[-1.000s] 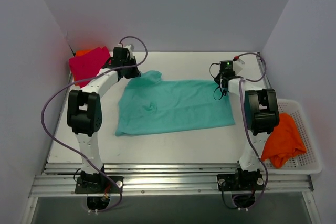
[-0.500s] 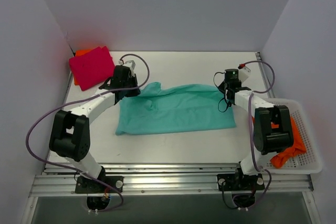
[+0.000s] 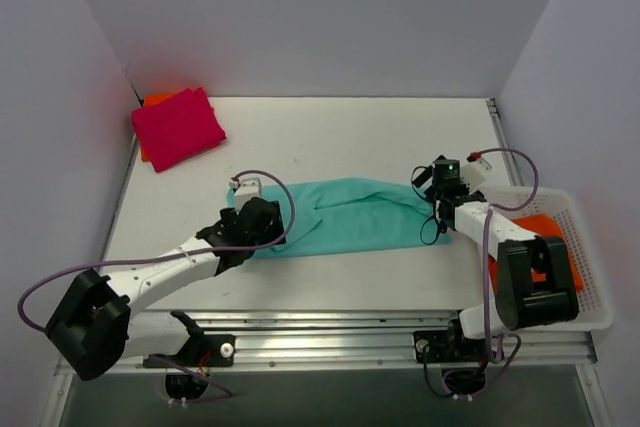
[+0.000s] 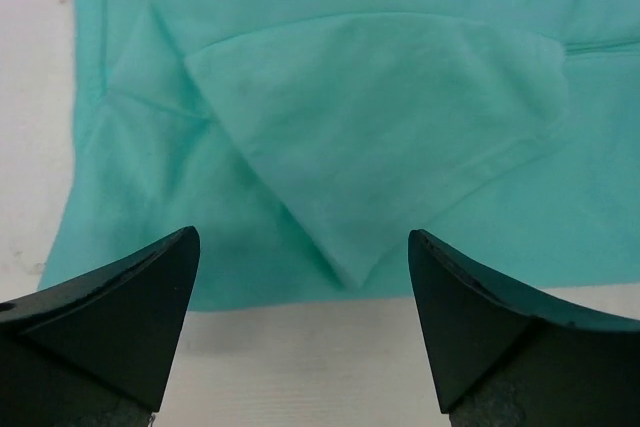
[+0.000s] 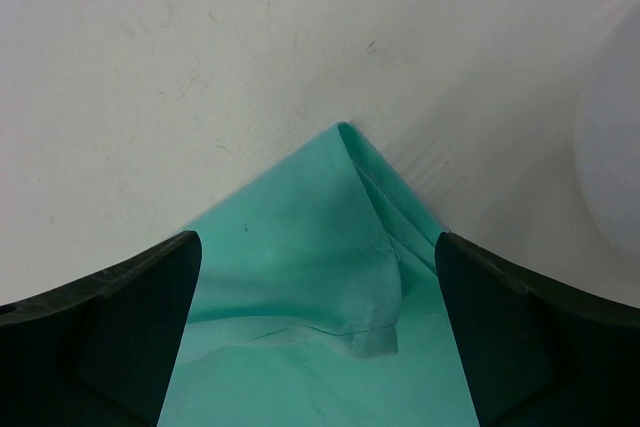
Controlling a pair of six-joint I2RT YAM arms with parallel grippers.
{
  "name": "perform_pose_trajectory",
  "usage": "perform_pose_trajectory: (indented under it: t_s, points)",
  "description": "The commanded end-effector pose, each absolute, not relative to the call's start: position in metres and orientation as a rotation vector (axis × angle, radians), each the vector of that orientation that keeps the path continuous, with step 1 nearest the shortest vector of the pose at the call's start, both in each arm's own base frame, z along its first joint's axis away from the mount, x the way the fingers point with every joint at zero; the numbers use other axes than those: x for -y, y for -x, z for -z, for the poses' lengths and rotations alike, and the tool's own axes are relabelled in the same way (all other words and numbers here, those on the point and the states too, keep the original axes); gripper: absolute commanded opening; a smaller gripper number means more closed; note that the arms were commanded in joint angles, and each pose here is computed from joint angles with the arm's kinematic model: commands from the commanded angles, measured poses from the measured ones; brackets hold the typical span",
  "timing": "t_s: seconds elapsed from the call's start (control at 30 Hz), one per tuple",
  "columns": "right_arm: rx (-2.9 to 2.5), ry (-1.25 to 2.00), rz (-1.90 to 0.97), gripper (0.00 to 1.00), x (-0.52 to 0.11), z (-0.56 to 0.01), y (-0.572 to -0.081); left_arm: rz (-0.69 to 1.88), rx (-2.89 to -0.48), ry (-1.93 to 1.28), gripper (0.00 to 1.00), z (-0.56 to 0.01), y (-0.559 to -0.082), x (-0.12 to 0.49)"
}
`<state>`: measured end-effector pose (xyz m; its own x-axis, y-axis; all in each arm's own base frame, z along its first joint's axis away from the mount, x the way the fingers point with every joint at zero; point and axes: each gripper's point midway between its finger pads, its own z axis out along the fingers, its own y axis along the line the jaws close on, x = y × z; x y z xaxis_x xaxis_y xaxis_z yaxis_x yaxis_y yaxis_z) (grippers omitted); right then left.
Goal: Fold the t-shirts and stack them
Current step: Fold the other side of the tshirt into a rectangle
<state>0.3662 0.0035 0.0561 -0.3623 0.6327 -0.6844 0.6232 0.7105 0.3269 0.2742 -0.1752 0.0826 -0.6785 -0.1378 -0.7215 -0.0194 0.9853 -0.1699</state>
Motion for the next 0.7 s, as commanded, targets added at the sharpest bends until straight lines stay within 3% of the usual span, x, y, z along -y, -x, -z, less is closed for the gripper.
perform_pose_trajectory:
  t_s: [0.0,0.33,0.53,0.57,0.6,0.67]
  points:
    - [-1.995,-1.037,0.032,1.00,0.009,-0.065,-0.355,0.070,-2.175,0.394,0.94,-0.096,-0.276,0.139]
    - [-1.935,-0.985,-0.007,1.00,0.007,-0.097,-0.357,0.058,-2.043,0.449,0.94,-0.134,-0.295,0.134]
    - [-1.966,-0.947,-0.079,1.00,-0.009,-0.084,-0.362,0.073,-2.051,0.474,0.94,-0.116,-0.323,0.144]
    - [-1.960,-0.952,-0.071,1.00,-0.006,-0.080,-0.363,0.061,-2.065,0.486,0.99,-0.107,-0.330,0.138]
    - [-1.966,-0.962,-0.058,1.00,-0.003,-0.075,-0.364,0.075,-2.078,0.494,0.97,-0.101,-0.334,0.135]
    - [-1.999,-0.959,-0.043,0.97,-0.003,-0.061,-0.367,0.156,-2.113,0.492,0.80,-0.089,-0.346,0.140]
